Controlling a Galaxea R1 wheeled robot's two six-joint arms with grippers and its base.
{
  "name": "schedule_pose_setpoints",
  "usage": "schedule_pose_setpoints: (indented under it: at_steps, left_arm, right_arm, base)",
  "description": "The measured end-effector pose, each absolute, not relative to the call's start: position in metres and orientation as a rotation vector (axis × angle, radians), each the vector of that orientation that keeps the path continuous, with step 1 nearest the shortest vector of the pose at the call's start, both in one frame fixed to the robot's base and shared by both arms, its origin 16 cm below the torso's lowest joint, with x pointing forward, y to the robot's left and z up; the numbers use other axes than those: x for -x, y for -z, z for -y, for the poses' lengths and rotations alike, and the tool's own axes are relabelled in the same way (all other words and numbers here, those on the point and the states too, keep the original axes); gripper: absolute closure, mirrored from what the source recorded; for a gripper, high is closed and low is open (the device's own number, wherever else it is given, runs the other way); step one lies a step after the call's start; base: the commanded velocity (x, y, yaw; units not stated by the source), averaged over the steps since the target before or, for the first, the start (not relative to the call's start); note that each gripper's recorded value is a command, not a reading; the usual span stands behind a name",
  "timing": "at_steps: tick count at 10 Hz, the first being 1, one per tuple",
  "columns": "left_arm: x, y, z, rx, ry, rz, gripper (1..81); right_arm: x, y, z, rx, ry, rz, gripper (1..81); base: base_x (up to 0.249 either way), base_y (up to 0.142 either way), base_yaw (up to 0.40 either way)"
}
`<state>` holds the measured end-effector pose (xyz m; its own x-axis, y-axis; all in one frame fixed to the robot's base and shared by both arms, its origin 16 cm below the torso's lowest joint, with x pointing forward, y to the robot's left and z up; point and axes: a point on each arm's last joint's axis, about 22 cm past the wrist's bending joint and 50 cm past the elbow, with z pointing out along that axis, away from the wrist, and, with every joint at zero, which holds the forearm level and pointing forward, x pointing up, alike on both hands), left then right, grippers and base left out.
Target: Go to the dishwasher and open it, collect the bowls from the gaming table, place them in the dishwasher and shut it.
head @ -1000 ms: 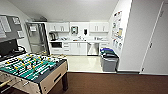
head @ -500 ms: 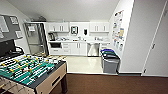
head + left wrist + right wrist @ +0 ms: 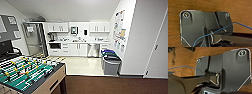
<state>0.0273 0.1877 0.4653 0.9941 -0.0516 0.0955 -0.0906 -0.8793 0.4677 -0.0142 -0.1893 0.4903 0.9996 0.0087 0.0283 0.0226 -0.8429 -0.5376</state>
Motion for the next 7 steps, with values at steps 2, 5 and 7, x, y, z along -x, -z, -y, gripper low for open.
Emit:
schedule_pose_setpoints:
  at_steps: [2,5,7]
  left_arm:
    - [-0.0278,-0.4652,-0.1881,-2.647,-0.110,0.100,1.0]
    - [-0.0277,-0.4652,-0.1881,-2.647,-0.110,0.099,1.0]
    - [-0.0273,-0.4652,-0.1878,-2.647,-0.110,0.100,1.0]
  right_arm:
    - [0.0129,-0.4904,0.1891,2.573,0.036,0.021,1.0]
    - [0.0128,-0.4908,0.1834,2.566,0.036,0.022,1.0]
    - [0.0119,-0.4906,0.1843,2.567,0.038,0.023,1.0]
  base:
    - [0.168,0.000,0.000]
    - [0.164,0.000,0.000]
    - [0.161,0.000,0.000]
